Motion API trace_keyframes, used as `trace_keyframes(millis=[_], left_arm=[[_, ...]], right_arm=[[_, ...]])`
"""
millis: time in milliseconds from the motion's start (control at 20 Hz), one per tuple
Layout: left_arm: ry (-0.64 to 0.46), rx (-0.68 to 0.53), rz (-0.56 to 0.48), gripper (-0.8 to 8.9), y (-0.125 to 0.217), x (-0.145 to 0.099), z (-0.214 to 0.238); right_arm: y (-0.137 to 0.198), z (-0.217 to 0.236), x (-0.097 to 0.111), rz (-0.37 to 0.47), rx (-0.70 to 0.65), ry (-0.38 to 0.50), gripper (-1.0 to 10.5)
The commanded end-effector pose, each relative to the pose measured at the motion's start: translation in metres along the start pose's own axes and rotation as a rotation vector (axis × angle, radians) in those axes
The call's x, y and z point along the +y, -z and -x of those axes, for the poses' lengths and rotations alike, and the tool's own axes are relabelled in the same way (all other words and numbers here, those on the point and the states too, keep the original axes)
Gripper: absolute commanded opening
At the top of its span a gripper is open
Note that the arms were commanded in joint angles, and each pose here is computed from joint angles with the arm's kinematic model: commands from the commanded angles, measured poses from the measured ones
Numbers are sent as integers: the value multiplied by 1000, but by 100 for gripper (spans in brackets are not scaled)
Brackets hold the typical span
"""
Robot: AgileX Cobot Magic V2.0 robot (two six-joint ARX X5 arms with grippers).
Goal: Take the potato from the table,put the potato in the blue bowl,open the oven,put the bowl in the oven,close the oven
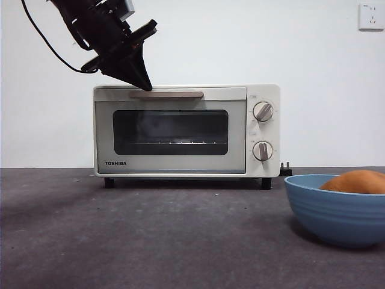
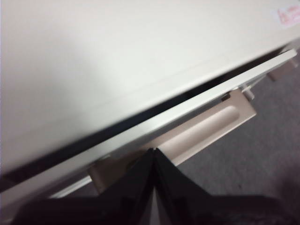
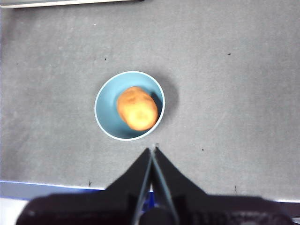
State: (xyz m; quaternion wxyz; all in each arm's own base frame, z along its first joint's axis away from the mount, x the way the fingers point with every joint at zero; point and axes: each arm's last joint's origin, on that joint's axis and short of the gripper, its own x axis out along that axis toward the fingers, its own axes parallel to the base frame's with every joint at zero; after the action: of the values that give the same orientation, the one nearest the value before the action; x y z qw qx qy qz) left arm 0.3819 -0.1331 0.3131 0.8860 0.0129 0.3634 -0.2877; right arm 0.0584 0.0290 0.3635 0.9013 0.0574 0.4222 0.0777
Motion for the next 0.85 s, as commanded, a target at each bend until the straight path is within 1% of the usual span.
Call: trace_keyframes(millis=[50,200,300,450,650,850], left_arm=[[-16,170,10,-6,24,0,-20],[-48,224,-10,-6,29,-11,-23],[-43,276,-17,-6,34,-19,-24],[-59,311,-39,-6,37,-29,-26],[-68,339,-45,-6,40,-32,-26],[-71,382,-36,-6,50,-30,-30]], right_arm=[[4,2,-2,2,12,4,-11],[10,10,-6,-16,-23,-16,-11],[17,19,-11,-49,-64,-38,-11],[29,32,-19,-101,-128,-79,-11],[41,42,-25,-137,-168,-141,-11],[42,43,-26,-136,-169,-148,-11]])
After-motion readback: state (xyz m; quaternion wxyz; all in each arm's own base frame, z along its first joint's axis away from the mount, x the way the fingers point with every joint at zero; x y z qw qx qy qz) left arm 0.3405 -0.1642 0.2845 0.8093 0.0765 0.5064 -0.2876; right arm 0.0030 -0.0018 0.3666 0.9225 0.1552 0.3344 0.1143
